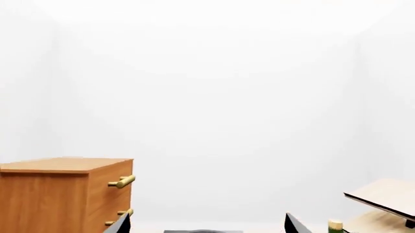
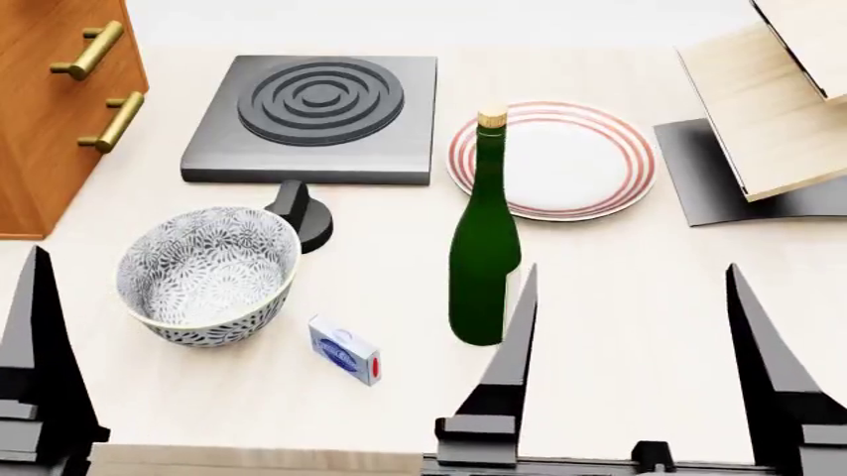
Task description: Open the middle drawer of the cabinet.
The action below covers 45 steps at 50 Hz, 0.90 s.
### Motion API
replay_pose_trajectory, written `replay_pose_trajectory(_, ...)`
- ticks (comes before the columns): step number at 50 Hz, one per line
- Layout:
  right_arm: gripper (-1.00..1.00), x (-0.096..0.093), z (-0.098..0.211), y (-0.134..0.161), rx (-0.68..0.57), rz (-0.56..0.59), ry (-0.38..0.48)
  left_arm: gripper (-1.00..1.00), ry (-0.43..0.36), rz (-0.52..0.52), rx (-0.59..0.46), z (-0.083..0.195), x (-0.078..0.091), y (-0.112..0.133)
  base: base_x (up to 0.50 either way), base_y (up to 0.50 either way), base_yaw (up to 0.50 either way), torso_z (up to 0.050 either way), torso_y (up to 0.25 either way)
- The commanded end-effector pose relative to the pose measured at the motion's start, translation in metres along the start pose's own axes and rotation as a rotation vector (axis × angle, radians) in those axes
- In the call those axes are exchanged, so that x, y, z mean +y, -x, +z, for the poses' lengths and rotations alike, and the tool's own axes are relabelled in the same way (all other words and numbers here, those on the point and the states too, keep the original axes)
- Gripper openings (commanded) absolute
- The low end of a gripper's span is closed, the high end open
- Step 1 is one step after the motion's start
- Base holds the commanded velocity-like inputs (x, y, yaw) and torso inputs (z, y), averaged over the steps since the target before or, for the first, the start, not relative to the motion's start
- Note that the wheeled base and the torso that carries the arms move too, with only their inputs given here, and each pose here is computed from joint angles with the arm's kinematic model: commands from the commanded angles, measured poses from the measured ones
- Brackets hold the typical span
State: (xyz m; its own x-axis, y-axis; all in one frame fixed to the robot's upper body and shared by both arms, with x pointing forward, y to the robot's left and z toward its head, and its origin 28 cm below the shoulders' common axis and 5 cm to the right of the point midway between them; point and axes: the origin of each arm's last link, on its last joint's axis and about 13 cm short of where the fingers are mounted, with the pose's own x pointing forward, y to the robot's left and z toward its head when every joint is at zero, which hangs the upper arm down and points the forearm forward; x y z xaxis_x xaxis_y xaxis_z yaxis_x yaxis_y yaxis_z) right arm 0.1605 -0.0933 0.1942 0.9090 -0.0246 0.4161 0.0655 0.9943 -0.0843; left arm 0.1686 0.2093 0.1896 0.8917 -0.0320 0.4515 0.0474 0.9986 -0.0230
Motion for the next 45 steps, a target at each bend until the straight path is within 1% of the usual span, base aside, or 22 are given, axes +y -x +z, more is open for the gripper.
replay_pose_trajectory(1, 1.00, -0.0035, 0.0047, 0.0064, -0.004, -0.001, 0.009, 1.00, -0.006, -0.009, -0.020, 0.0074, -0.0007, 0.0031, 0.36, 0.00, 0.00, 0.000, 0.000)
replay_pose_trajectory(20, 1.00, -0.0039, 0.0074, 0.0068, -0.011, -0.012, 0.013, 1.00, -0.049, -0.011, -0.034, 0.0098, -0.0012, 0.0048, 0.50, 0.00, 0.00, 0.000, 0.000)
replay_pose_trajectory(45, 1.00, -0.0041, 0.0074, 0.0065, -0.005, -0.006, 0.009, 1.00, -0.064, -0.009, -0.039, 0.0095, -0.0013, 0.0045, 0.50, 0.00, 0.00, 0.000, 0.001)
